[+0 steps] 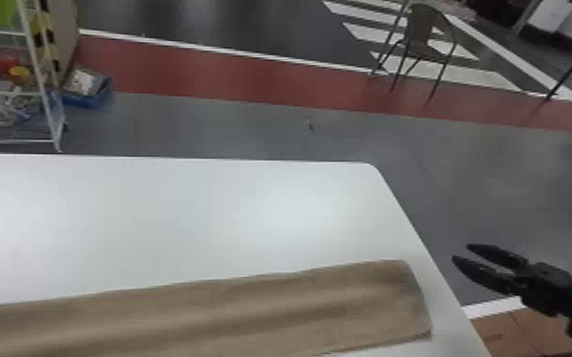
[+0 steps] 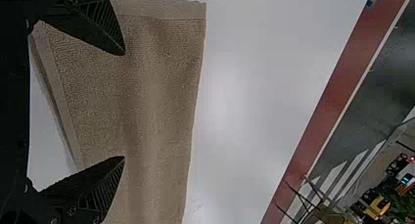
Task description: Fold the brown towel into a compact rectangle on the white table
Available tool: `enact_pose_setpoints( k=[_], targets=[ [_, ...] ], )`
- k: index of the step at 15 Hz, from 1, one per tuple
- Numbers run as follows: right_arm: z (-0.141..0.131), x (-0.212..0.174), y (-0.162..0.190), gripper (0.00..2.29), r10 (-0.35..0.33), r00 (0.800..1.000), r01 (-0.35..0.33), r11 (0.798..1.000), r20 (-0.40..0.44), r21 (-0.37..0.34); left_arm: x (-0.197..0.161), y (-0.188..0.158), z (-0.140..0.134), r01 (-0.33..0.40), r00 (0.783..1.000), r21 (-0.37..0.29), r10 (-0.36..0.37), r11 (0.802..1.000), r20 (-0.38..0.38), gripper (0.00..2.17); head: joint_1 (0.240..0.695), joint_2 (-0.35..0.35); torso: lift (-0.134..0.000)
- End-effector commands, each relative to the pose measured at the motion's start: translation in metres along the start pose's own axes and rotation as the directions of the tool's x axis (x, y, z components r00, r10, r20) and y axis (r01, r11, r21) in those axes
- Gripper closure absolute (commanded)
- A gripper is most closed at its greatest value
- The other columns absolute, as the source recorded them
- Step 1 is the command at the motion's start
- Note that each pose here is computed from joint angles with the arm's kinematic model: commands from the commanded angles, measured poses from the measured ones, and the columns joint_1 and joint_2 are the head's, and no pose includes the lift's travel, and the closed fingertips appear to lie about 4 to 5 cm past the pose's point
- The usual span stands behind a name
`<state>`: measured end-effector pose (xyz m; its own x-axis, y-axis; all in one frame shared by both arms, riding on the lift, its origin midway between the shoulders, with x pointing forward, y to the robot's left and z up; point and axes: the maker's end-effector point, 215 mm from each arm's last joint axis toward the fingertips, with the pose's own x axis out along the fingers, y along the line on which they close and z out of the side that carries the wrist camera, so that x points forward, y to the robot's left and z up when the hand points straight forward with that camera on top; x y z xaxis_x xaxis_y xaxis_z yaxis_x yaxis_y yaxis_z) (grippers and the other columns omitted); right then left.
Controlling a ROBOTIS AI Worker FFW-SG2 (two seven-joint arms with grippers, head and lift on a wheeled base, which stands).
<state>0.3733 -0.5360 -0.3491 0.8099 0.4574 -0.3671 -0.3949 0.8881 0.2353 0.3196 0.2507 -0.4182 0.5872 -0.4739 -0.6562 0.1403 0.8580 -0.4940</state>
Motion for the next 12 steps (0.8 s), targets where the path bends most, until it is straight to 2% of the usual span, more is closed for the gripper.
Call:
enact_pose_setpoints(
  k=[1,12],
  targets=[
    [-0.001,0.000,0.001,0.19,0.006,1.000,-0.006,1.000,-0.001,0.001,0.000,-0.001,0.000,0.002,1.000,0.000,-0.002,1.000,0.002,0.14,0.695,-0.350,-0.122],
    [0.005,0.001,0.002,0.19,0.012,1.000,-0.012,1.000,0.022,0.007,-0.004,-0.020,0.004,0.039,0.999,0.020,-0.040,0.999,0.016,0.15,0.695,-0.350,-0.122]
  ],
)
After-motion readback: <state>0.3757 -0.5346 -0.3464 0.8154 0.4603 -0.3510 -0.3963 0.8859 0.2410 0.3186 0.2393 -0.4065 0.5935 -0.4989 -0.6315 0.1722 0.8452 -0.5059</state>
